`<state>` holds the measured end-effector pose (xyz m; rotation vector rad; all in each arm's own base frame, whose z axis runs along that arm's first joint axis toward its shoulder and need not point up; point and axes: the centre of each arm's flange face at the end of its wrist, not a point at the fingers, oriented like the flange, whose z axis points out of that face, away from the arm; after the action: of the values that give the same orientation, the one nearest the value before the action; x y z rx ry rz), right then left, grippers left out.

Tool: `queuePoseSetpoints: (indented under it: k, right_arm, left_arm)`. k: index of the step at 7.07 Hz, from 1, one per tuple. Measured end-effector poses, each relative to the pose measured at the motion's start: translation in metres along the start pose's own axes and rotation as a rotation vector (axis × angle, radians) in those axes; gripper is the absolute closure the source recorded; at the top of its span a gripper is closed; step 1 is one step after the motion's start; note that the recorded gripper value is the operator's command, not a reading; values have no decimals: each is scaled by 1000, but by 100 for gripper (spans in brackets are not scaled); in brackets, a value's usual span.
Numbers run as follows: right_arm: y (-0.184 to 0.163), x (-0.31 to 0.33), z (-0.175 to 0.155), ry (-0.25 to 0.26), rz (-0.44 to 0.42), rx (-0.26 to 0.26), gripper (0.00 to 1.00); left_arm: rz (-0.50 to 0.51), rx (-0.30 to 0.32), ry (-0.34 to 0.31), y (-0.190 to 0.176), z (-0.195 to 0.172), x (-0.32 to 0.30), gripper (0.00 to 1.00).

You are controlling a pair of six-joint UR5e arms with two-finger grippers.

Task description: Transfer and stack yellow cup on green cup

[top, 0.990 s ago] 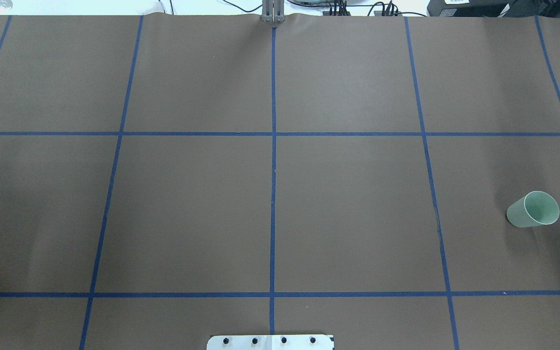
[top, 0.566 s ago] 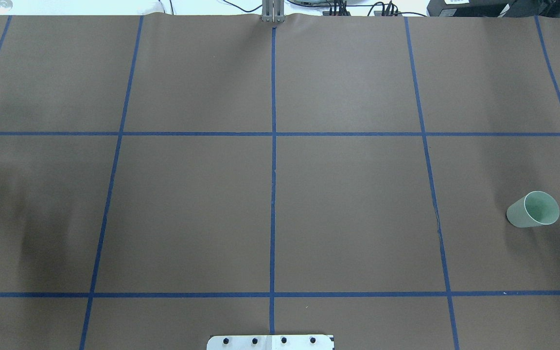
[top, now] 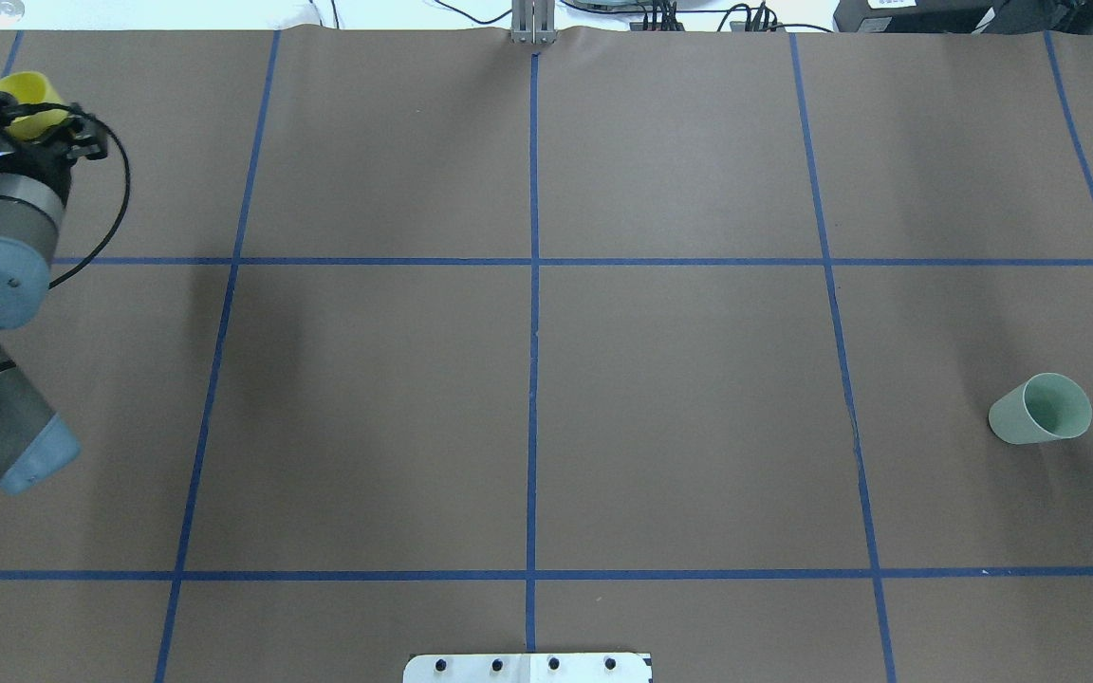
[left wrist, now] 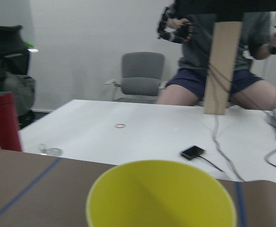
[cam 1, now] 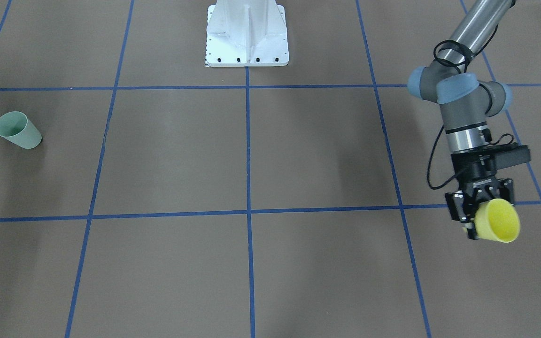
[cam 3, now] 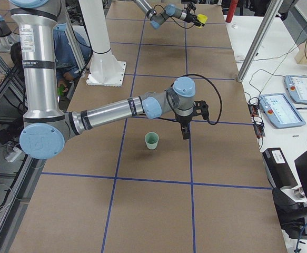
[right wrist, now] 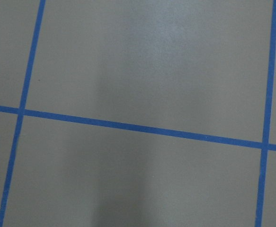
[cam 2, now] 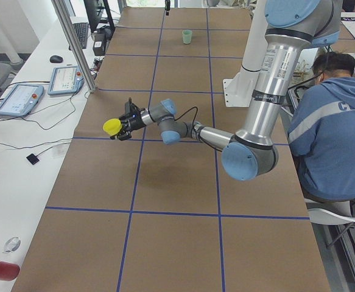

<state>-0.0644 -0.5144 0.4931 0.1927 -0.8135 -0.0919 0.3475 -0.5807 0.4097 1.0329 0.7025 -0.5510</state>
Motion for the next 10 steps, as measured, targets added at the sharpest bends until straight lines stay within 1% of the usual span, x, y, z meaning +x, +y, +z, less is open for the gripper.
queuePoseSetpoints:
  k: [1,2,3,4,6,7,8,9,10]
  right_arm:
    - [-8,-11,-2,-11,-21,7,0]
    - [-20,-41,0,-37,-77,13,0]
    - [-32,-76,4,-68,-145,22,0]
    - [-38,-102,6,-99,-201,36,0]
    - [-48,-171,15,-173,-324,74,0]
    - [-53,-226,16,-227,-320,82,0]
    - [-51,-287,16,-291,-278,77,1]
    - [-45,-346,14,-354,-220,65,1]
    - [-39,-384,13,-398,-169,45,2]
  left_arm:
    - [36,-53,142,0,-11,72,59]
    - [114,-73,265,9,-30,131,65]
    - [189,-71,373,23,-52,170,62]
    - [260,-66,471,37,-72,195,60]
    - [376,-55,629,47,-100,220,60]
    - [415,-58,709,50,-111,230,60]
    - [465,-47,774,53,-122,241,60]
    - [527,-13,822,54,-132,247,60]
    - [557,17,860,57,-142,250,60]
